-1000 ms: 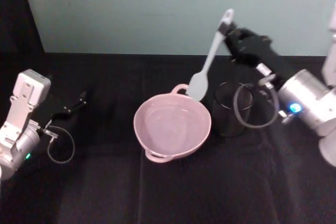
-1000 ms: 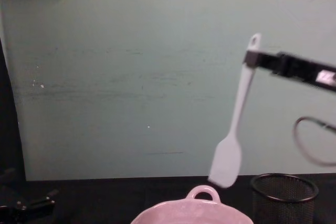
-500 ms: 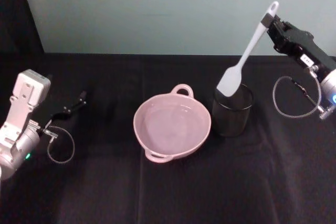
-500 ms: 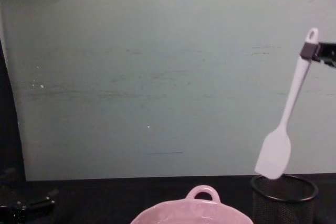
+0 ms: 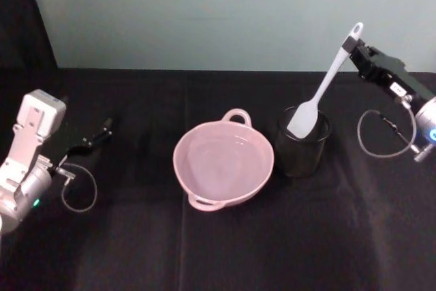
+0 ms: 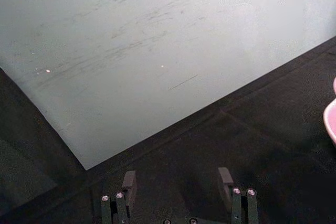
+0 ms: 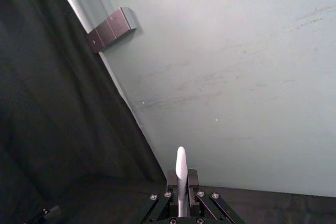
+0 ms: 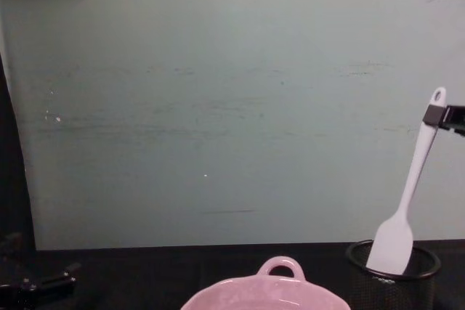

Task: Use the one hand to pick up the spoon and stir the clear water in the bowl.

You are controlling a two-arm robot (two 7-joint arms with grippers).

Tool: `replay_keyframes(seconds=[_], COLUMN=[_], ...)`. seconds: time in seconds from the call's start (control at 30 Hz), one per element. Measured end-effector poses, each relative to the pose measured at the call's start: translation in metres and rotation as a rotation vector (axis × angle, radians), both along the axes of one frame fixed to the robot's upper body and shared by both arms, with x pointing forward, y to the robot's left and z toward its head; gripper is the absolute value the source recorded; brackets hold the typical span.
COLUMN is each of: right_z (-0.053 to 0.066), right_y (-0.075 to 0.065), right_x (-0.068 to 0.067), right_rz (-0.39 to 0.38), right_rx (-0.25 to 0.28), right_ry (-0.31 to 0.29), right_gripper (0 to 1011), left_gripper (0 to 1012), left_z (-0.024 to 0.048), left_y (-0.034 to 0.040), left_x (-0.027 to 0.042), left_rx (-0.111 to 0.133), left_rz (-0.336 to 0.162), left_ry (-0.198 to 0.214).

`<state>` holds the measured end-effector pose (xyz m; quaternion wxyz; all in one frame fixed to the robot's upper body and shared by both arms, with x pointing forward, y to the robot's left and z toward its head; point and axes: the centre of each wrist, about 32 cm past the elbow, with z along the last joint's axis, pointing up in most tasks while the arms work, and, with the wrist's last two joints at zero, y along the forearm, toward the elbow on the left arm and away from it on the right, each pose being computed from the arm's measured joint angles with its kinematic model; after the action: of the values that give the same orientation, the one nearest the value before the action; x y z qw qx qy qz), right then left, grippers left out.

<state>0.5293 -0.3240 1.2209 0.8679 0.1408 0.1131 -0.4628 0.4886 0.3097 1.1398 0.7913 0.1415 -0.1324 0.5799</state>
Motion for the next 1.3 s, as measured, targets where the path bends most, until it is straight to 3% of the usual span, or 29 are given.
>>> replay_keyframes(seconds=[0.47, 1.3], right_z=[-0.027, -0.043], right_y=[-0.001, 0.000], right_x=[0.009, 0.010], right_rz=[0.003, 0.008], right_rx=[0.019, 0.015], right_ry=[0.074, 0.121], right_gripper=[109, 109], left_gripper=[1011, 1011], left_z=[0.0000, 0.0000], left_y=[0.0000, 0.0000], left_x=[0.0000, 0.0000], left_rx=[0.000, 0.000], left_rz=[0.000, 0.000], left_ry=[0.000, 0.000])
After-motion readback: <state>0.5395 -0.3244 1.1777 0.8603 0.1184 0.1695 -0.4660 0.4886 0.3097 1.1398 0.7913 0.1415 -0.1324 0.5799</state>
